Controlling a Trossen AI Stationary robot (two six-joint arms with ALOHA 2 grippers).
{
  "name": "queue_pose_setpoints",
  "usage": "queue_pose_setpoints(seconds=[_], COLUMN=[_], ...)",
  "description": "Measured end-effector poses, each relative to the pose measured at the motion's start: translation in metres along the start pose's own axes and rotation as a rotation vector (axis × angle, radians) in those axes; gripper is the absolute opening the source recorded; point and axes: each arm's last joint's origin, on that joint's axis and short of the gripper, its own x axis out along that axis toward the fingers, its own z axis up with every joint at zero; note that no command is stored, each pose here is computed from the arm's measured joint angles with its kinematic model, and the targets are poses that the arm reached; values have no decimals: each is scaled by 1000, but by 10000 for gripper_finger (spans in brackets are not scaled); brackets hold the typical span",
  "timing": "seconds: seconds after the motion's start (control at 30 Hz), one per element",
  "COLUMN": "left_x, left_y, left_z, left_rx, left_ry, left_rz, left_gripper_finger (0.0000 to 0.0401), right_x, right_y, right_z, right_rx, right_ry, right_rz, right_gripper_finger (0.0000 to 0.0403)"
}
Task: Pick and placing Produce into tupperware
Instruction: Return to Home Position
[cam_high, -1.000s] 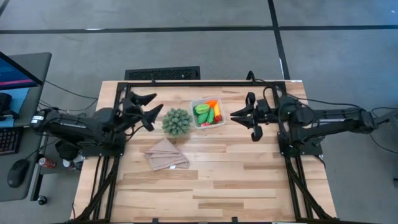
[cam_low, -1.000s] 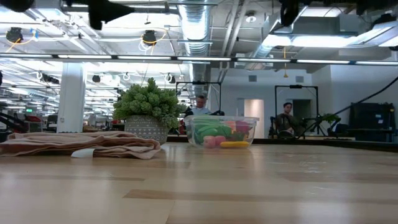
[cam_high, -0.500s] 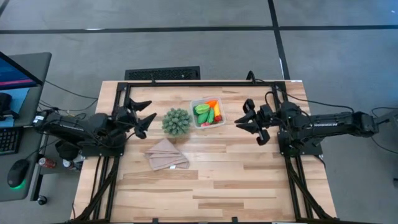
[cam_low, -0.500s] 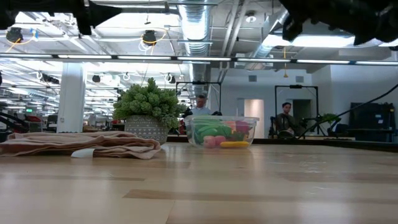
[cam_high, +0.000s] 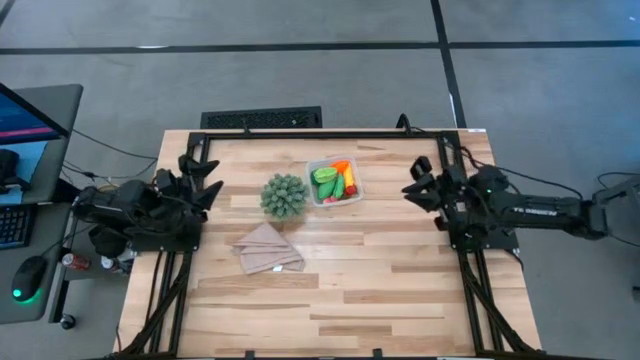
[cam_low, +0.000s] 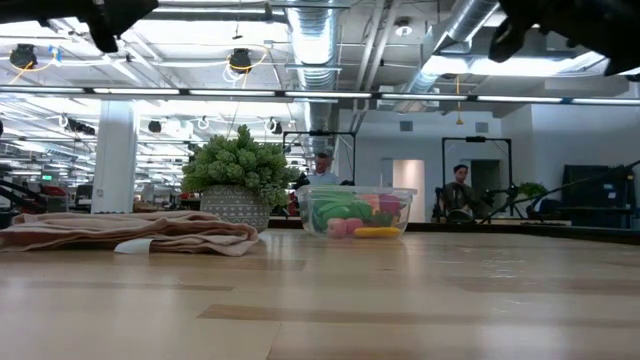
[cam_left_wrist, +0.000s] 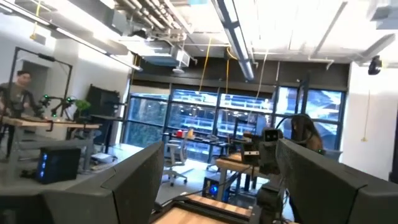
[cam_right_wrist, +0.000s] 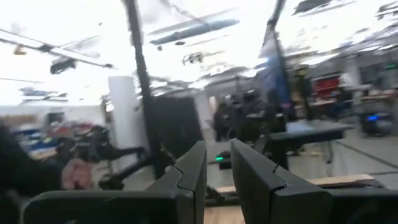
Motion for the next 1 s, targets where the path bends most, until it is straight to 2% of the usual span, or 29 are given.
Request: queue_pose_setpoints(seconds=[0.17,0.5,0.8,1.0], left_x=[-7,-8,-8,-8], left_y=[3,4,4,4], left_z=[3,0,1,1], left_rx=[-12,22,22,15], left_ry=[-9,26,17,20], left_rz=[0,27,30,30], left_gripper_finger=[300,300,300,300], right_x=[-11,-29,-49,-49], right_y=[12,33,40,39], right_z=[4,0,3,1], right_rx=[-16,-11,-12,-47], right_ry=[-22,31,10,25], right_rz=[-69,-91,-125,-152], right_gripper_finger=[68,68,68,68])
